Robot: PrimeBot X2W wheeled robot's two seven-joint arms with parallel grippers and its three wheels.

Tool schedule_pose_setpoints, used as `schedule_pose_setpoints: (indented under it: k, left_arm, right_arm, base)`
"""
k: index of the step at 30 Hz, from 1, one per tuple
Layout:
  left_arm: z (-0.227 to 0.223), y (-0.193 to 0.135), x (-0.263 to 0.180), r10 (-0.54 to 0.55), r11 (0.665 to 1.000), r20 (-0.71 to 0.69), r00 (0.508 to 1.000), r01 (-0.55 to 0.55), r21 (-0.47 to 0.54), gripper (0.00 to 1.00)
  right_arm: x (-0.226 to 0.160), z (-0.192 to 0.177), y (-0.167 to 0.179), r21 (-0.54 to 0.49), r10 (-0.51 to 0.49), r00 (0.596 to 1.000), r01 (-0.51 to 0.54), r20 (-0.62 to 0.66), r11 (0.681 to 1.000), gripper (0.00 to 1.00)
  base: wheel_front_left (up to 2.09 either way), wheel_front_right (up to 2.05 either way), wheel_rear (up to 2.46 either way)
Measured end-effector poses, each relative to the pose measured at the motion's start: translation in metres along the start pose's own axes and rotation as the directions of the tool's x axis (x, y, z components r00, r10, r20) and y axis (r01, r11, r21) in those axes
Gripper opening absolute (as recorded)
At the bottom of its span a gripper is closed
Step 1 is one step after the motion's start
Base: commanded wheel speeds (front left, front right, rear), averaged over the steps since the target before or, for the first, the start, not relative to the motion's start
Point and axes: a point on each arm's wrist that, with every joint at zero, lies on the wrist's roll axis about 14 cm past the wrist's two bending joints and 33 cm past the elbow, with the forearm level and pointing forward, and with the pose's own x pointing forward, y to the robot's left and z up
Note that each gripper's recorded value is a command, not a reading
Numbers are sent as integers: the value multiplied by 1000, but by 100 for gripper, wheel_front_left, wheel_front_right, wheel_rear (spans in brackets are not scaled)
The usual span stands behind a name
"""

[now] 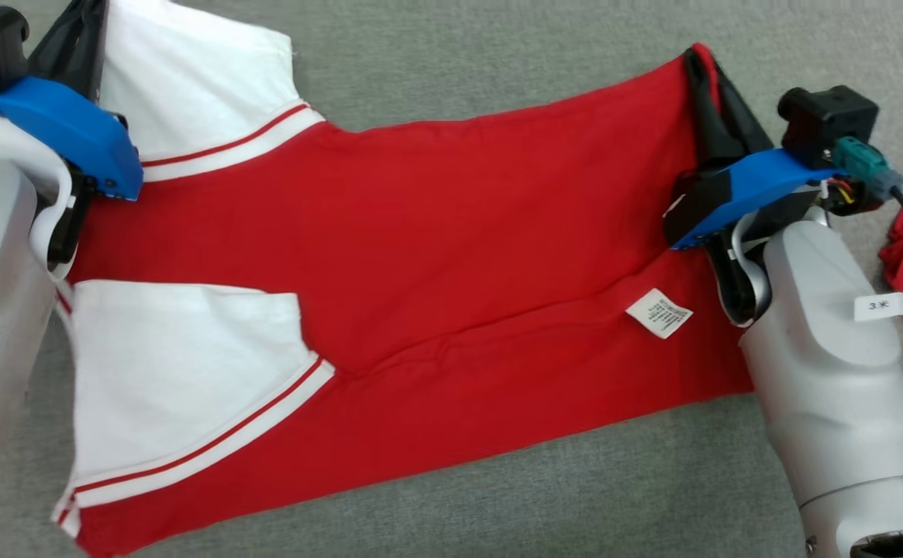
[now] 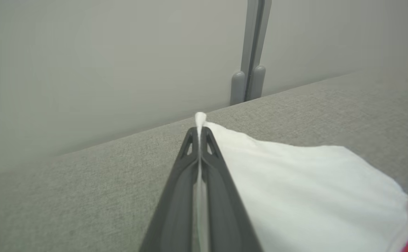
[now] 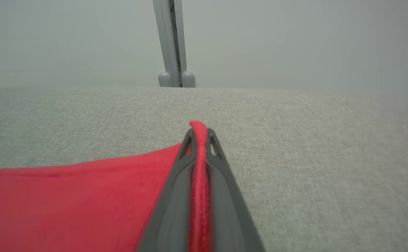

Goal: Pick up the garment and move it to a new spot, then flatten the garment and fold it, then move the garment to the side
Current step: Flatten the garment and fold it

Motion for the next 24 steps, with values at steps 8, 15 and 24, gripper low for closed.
schedule_pose_setpoints:
  k: [8, 15, 24]
  left_arm:
    - [70, 0, -42, 31, 999, 209, 977, -24, -35, 0]
    - [63, -26, -98, 57, 995, 249, 967, -34, -96, 0]
    - [32, -60, -151, 74, 989, 218, 973, -44, -139, 0]
  right_arm:
    - [-8, 23, 1, -15, -27, 998, 28, 57, 999, 0]
    - [-38, 30, 6, -5, -35, 997, 35, 69, 999, 0]
    - [-86, 20, 5, 52, -58, 997, 55, 49, 997, 0]
  base:
    - [0, 0, 0]
    - [0, 0, 0]
    - [0, 0, 0]
